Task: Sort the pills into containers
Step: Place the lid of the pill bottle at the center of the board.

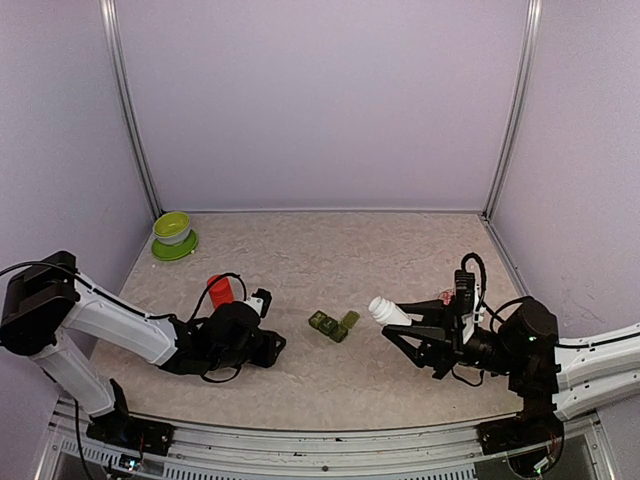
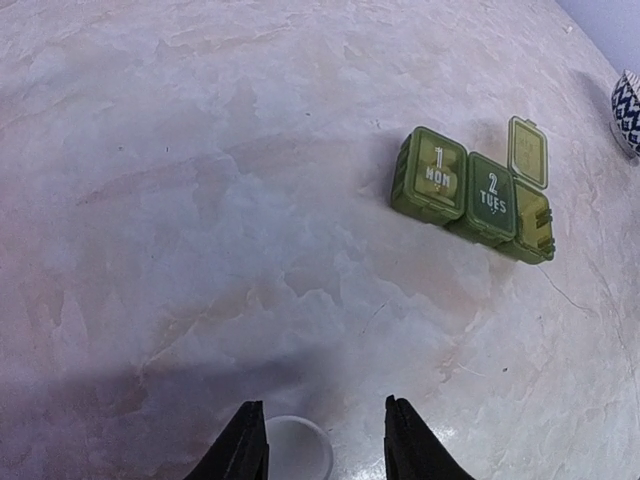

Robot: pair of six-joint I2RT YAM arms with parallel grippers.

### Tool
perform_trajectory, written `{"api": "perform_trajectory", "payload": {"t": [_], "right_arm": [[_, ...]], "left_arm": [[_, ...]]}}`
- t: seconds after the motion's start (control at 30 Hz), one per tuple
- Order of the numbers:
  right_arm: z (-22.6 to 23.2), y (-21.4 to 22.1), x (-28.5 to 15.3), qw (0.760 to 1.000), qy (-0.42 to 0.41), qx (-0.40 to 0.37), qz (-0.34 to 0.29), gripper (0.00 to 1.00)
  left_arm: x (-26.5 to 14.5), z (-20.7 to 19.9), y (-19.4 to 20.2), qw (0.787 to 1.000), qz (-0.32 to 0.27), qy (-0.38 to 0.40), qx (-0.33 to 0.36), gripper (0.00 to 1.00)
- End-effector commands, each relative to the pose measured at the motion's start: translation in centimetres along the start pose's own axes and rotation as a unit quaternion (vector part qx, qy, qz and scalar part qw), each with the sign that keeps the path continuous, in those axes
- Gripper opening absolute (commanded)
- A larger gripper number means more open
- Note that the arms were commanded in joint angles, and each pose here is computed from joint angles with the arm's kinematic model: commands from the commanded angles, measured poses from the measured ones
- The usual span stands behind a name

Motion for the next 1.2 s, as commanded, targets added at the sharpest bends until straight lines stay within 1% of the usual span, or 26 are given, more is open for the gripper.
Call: {"api": "perform_trajectory", "payload": {"t": [0.0, 0.2, 0.23, 0.33, 0.43, 0.5, 0.6, 0.77, 1.03, 1.17], "right_arm": [[-0.2, -0.5, -0.5, 1.0, 0.004, -0.008, -0.015, 0.24], [-0.2, -0.3, -0.4, 1.0, 0.006, -0.005, -0.01, 0.24], [-0.2, -0.2, -0.5, 1.0, 0.008, -0.005, -0.009, 0.24], [-0.3, 0.6, -0.7, 1.0, 0.013, -0.001, -0.002, 0.24], [-0.3, 1.4, -1.2, 1.0, 0.019, 0.002, 0.004, 0.24], [-0.4, 2.1, -1.4, 1.0, 0.028, 0.004, 0.01, 0.24], [-0.6, 3.0, -1.9, 0.999, 0.035, 0.008, 0.018, 0.24], [-0.7, 4.1, -2.2, 0.999, 0.041, 0.016, 0.026, 0.24], [-1.5, 6.0, -2.1, 0.997, 0.058, 0.017, 0.049, 0.24], [-1.8, 6.6, -1.8, 0.996, 0.066, 0.009, 0.056, 0.25]], "left_arm": [[0.1, -1.0, -1.3, 1.0, -0.017, 0.019, -0.015, 0.4], [-0.3, -1.5, -1.5, 0.999, -0.017, 0.033, -0.021, 0.42], [-0.5, -1.7, -1.6, 0.999, -0.018, 0.037, -0.022, 0.45], [-0.9, -2.3, -2.3, 0.998, -0.025, 0.048, -0.021, 0.59], [-1.0, -2.9, -3.2, 0.998, -0.029, 0.06, -0.022, 0.76], [-1.0, -3.4, -3.7, 0.997, -0.024, 0.074, -0.022, 0.82], [-0.7, -4.0, -4.3, 0.996, -0.018, 0.088, -0.021, 0.84], [-0.9, -4.6, -4.6, 0.995, -0.01, 0.102, -0.021, 0.85], [0.5, -5.3, -6.0, 0.99, 0.009, 0.134, -0.03, 0.94], [1.5, -5.9, -6.8, 0.988, 0.021, 0.151, -0.033, 0.96]]}}
Point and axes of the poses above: each gripper's point midway between its finger pads, its own x axis out along the fingers, its own z axis along the line the jaws close on, y = z × x, the point moved 5 cm from there along -x, back along the fingers, and after that the axes turned 15 degrees about -x, right-handed, at the moved point
